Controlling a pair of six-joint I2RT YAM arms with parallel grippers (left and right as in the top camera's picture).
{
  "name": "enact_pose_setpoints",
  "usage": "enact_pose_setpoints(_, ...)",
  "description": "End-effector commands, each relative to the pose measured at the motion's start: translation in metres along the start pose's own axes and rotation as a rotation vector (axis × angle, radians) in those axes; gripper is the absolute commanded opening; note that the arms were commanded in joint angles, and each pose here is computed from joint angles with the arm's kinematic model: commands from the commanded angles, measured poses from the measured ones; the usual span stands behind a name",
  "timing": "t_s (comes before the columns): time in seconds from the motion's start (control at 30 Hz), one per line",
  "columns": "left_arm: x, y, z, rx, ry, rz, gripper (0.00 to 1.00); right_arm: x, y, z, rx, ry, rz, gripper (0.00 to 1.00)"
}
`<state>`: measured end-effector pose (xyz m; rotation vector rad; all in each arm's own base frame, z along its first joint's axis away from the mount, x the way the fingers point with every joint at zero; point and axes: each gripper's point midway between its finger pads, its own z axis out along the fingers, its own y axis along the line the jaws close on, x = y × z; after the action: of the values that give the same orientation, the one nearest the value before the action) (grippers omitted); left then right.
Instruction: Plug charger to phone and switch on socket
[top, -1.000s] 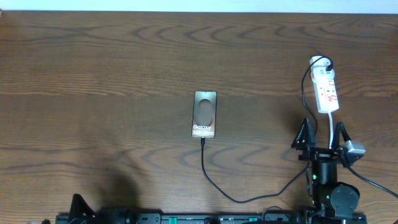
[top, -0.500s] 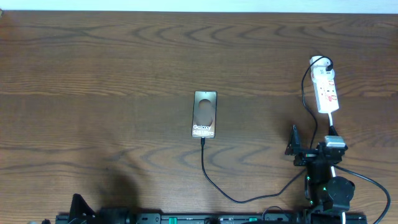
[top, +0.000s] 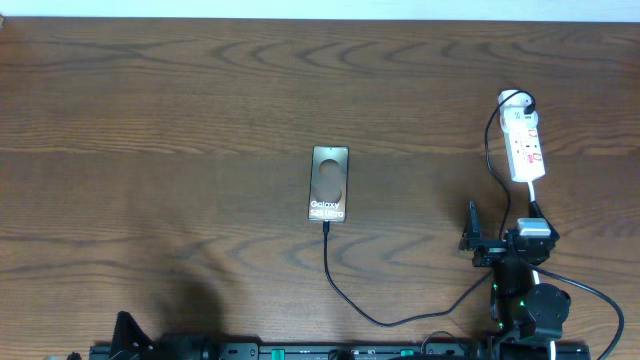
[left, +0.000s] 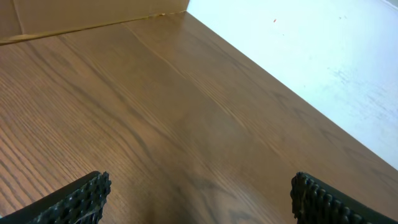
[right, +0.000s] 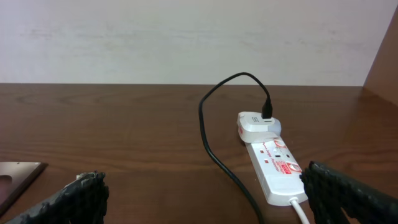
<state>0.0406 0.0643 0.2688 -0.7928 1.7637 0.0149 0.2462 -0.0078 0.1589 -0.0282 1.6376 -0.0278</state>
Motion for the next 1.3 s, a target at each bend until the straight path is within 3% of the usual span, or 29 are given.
enact_pose_setpoints(0.0, -0.002, 0.002, -0.001, -0.01, -0.015, -0.005, 0.94, 0.0, 0.003, 0.0, -0.015, -0.002, -0.02, 0.99)
enact_pose_setpoints(0.9, -0.006, 0.01, -0.001, -0.053, -0.041, -0.005, 0.94, 0.0, 0.003, 0.0, -0.016, -0.002, -0.02, 0.99)
enact_pose_setpoints(1.27, 0.006, -0.014, 0.026, 0.032, 0.009, 0.042, 0.94, 0.0, 0.003, 0.0, -0.016, -0.002, -0.02, 0.99)
